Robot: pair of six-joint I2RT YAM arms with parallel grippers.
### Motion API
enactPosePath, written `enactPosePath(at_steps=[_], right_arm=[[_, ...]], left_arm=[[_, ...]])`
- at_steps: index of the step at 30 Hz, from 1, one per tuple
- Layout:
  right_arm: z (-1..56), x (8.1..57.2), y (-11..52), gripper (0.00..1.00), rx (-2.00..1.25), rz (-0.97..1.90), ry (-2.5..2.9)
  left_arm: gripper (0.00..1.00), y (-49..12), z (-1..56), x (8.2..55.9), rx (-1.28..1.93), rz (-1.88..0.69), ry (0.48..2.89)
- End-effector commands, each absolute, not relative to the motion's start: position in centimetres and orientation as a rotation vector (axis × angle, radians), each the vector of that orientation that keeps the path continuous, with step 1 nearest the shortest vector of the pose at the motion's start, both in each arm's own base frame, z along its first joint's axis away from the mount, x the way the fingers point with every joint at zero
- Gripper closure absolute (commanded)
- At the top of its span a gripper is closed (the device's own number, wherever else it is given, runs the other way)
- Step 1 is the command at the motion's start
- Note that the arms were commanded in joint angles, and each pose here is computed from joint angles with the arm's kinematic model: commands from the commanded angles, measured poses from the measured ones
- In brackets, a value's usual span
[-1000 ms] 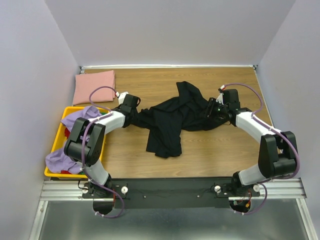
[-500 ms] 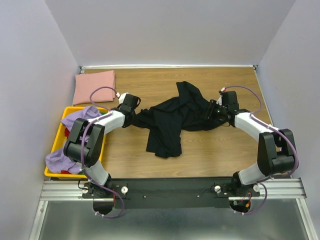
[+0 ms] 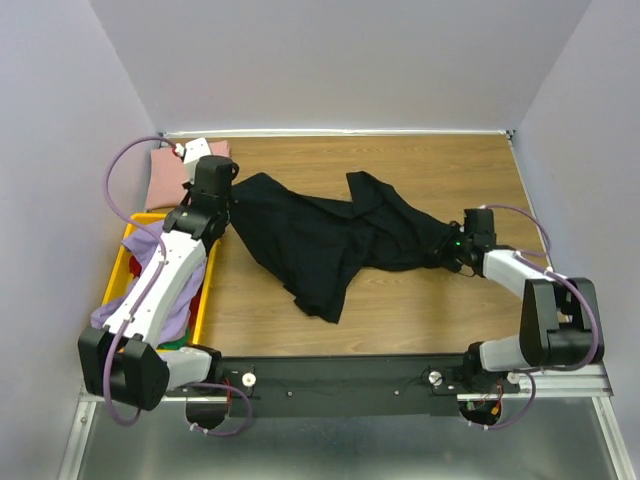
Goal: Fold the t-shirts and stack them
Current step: Flatten the tshirt out
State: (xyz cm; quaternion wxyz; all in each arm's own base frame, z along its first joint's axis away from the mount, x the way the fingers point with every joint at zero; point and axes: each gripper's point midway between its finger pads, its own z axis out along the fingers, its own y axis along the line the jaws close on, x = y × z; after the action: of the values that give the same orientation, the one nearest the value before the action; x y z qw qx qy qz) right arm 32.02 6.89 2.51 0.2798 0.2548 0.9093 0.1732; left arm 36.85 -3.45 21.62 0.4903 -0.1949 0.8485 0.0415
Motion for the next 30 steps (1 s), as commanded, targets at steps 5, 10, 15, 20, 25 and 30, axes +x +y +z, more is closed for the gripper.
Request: enactPosePath(at_steps=[5, 10, 15, 20, 25, 30], right_arm=[[2.6, 27.4, 1.3, 0.46, 1.049, 0.294, 2.335], [9.6, 31.8, 3.0, 0.39, 0.792, 0.406, 2.183], [11.1, 36.5, 10.1, 0.39, 0.398, 0.526, 2.298], [10.0, 40.3, 15.3, 0.39, 0.236, 0.627, 2.338], [5.5, 42.2, 17.7, 0.39, 0.179, 0.712, 2.449], [1.7, 42.5, 14.8, 0.39, 0.342, 0.576, 2.507]], left_arm=[[1.00, -0.5, 24.3, 33.0, -0.442, 0.194, 2.038], [1.00, -2.9, 21.4, 31.5, -0.371, 0.027, 2.102], [1.00, -4.3, 19.4, 31.3, -0.362, -0.064, 2.140], [1.00, -4.6, 18.7, 31.2, -0.357, -0.077, 2.162], [1.00, -4.8, 18.5, 31.3, -0.353, -0.092, 2.159], [1.00, -4.8, 17.9, 31.3, -0.354, -0.093, 2.176]])
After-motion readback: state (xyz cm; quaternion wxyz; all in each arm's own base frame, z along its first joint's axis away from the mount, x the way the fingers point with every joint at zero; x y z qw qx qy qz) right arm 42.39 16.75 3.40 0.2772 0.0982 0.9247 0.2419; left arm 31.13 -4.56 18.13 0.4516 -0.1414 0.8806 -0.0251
